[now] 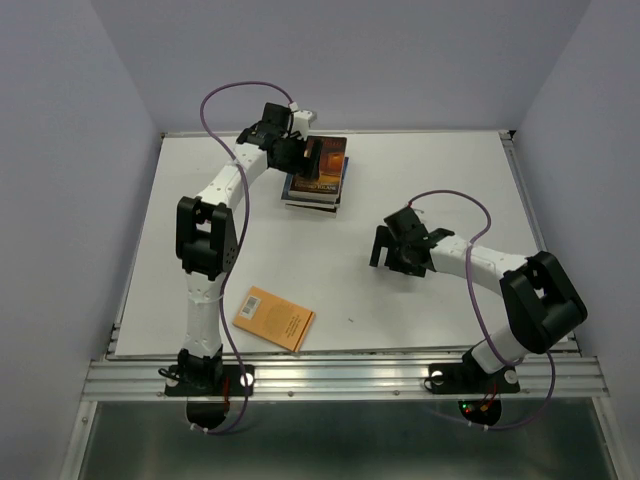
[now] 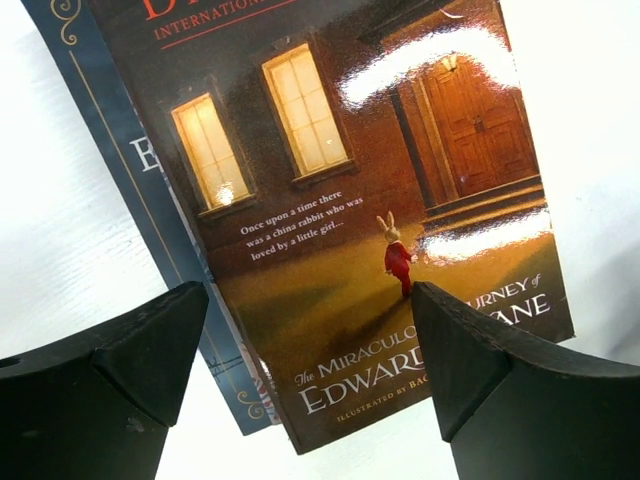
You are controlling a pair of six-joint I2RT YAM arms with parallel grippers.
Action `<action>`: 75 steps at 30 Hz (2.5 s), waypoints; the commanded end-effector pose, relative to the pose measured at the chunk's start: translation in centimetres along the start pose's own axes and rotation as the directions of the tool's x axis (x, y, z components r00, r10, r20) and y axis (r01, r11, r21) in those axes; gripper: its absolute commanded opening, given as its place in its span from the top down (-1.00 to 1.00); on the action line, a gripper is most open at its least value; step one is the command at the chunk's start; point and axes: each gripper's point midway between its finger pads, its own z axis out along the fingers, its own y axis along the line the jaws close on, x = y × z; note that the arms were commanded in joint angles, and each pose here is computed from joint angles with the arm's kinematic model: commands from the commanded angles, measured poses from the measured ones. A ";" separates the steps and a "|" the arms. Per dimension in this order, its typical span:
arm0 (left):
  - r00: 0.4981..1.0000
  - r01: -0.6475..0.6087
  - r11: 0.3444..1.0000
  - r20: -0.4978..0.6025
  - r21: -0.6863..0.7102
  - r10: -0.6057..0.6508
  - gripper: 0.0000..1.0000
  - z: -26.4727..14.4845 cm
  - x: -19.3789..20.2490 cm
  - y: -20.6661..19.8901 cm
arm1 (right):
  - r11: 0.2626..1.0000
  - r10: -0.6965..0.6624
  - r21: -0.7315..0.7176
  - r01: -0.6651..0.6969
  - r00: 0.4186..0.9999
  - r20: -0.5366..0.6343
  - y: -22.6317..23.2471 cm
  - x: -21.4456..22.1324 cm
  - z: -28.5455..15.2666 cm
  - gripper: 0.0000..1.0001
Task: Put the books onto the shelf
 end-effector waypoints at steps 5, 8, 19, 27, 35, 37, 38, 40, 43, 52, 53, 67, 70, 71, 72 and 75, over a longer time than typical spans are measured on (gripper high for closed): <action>0.985 0.005 0.993 0.173 -0.121 0.016 -0.98 -7.0 -7.1 -0.1 | 0.997 -0.035 -0.067 0.039 0.997 0.064 1.6 -2.2 -1.0 -1.00; 0.970 0.018 0.990 0.241 -0.138 0.016 -0.98 -9.7 -8.8 -0.6 | 0.977 -0.144 -0.150 0.154 0.987 0.078 2.6 -2.3 -1.8 -1.00; 0.861 0.423 0.865 0.417 -0.268 -0.292 -0.98 -18.0 -0.9 1.2 | 0.700 -0.547 -0.358 0.619 0.786 0.288 12.4 2.4 -6.9 -1.00; 0.655 0.753 0.498 0.563 -0.430 -0.504 -0.98 -23.6 10.7 6.0 | 0.347 -0.761 -0.345 0.872 0.477 0.439 23.5 9.4 -8.0 -1.00; 0.567 0.824 0.367 0.615 -0.433 -0.548 -0.98 -26.1 16.5 7.6 | 0.113 -0.786 -0.398 0.910 0.327 0.525 28.7 16.0 -7.9 -1.00; 0.548 0.836 0.341 0.628 -0.429 -0.553 -0.98 -26.6 17.1 8.4 | 0.073 -0.805 -0.401 0.913 0.291 0.517 28.8 18.1 -7.1 -1.00; 0.540 0.841 0.333 0.631 -0.426 -0.557 -0.98 -26.7 17.2 8.6 | 0.068 -0.808 -0.396 0.916 0.283 0.517 28.8 18.3 -6.7 -1.00; 0.536 0.843 0.335 0.625 -0.420 -0.567 -0.98 -26.5 17.3 9.1 | 0.043 -0.826 -0.379 0.924 0.246 0.507 28.6 19.3 -5.5 -1.00; 0.547 0.836 0.350 0.594 -0.422 -0.591 -0.98 -25.6 17.5 9.4 | 0.071 -0.854 -0.341 0.938 0.233 0.465 27.9 19.8 -3.5 -1.00; 0.534 0.845 0.362 0.576 -0.394 -0.619 -0.98 -24.9 17.7 10.5 | 0.394 -0.868 -0.109 0.913 0.408 0.281 21.1 16.1 2.0 -1.00; 0.532 0.846 0.361 0.579 -0.391 -0.618 -0.98 -25.0 17.6 10.6 | 0.420 -0.863 -0.119 0.900 0.437 0.253 20.2 16.0 2.7 -1.00; 0.657 0.747 0.627 0.390 -0.222 -0.645 -0.98 -18.9 15.7 5.0 | 0.710 -0.688 -0.111 0.695 0.719 0.102 9.7 10.0 1.9 -1.00; 0.718 0.689 0.696 0.317 -0.201 -0.619 -0.98 -16.4 15.6 1.5 | 0.756 -0.619 -0.155 0.636 0.771 0.146 10.7 8.1 0.2 -1.00; 0.728 0.681 0.707 0.291 -0.193 -0.621 -0.98 -15.8 16.0 0.8 | 0.771 -0.594 -0.165 0.615 0.788 0.162 11.0 7.3 -0.3 -1.00; 0.735 0.675 0.715 0.241 -0.181 -0.633 -0.98 -14.8 17.1 -0.3 | 0.797 -0.555 -0.170 0.580 0.814 0.171 10.9 6.1 -0.6 -1.00; 0.730 0.683 0.714 0.183 -0.155 -0.659 -0.98 -13.3 19.3 -1.6 | 0.839 -0.453 -0.219 0.498 0.863 0.225 11.4 3.1 -2.9 -1.00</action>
